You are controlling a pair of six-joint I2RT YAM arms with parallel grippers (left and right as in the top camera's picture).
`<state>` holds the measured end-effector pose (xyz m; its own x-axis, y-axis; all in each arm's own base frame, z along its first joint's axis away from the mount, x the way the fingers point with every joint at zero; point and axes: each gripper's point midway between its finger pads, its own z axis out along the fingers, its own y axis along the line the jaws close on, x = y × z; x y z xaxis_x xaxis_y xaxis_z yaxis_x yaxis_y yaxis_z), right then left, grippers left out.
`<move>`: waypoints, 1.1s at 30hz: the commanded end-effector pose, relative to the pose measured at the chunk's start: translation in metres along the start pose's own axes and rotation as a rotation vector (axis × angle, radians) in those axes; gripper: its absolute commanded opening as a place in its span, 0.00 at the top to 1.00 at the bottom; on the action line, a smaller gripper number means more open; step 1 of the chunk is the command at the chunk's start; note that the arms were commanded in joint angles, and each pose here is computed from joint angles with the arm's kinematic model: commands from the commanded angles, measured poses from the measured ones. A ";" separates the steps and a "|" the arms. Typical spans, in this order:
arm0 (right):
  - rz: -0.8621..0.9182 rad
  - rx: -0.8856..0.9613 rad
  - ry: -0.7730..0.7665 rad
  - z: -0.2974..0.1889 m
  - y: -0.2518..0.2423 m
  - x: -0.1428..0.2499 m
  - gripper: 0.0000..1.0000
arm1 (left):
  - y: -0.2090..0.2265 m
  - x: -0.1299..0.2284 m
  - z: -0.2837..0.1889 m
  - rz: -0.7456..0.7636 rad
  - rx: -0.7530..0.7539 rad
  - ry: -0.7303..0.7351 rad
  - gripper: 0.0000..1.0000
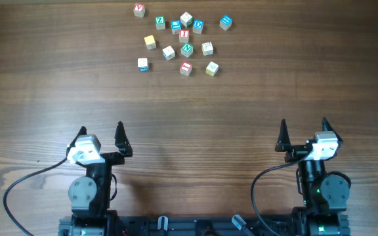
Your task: Form a circle
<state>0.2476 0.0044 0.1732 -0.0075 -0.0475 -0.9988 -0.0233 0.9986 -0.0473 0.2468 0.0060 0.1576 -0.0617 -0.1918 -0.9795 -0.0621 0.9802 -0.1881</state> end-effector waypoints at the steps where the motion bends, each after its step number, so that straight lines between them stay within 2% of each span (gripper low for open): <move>1: -0.005 0.013 -0.006 0.000 -0.002 -0.001 0.00 | 0.000 0.001 0.000 0.016 -0.002 0.002 0.00; 23: -0.005 0.012 -0.006 0.000 -0.002 -0.001 0.00 | 0.000 0.000 0.000 0.016 -0.002 0.000 0.00; 29: -0.005 0.013 -0.006 0.000 -0.002 -0.001 0.00 | -0.001 -0.010 0.000 0.092 0.001 -0.043 0.00; 33: -0.005 0.013 -0.006 0.000 -0.002 -0.001 0.00 | -0.005 -0.026 -0.002 0.085 0.015 -0.109 0.00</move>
<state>0.2476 0.0044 0.1732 -0.0075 -0.0475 -0.9988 -0.0233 0.9986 -0.0473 0.2474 0.0061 0.1740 0.0012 -0.1338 -0.9910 -0.0499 0.9898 -0.1337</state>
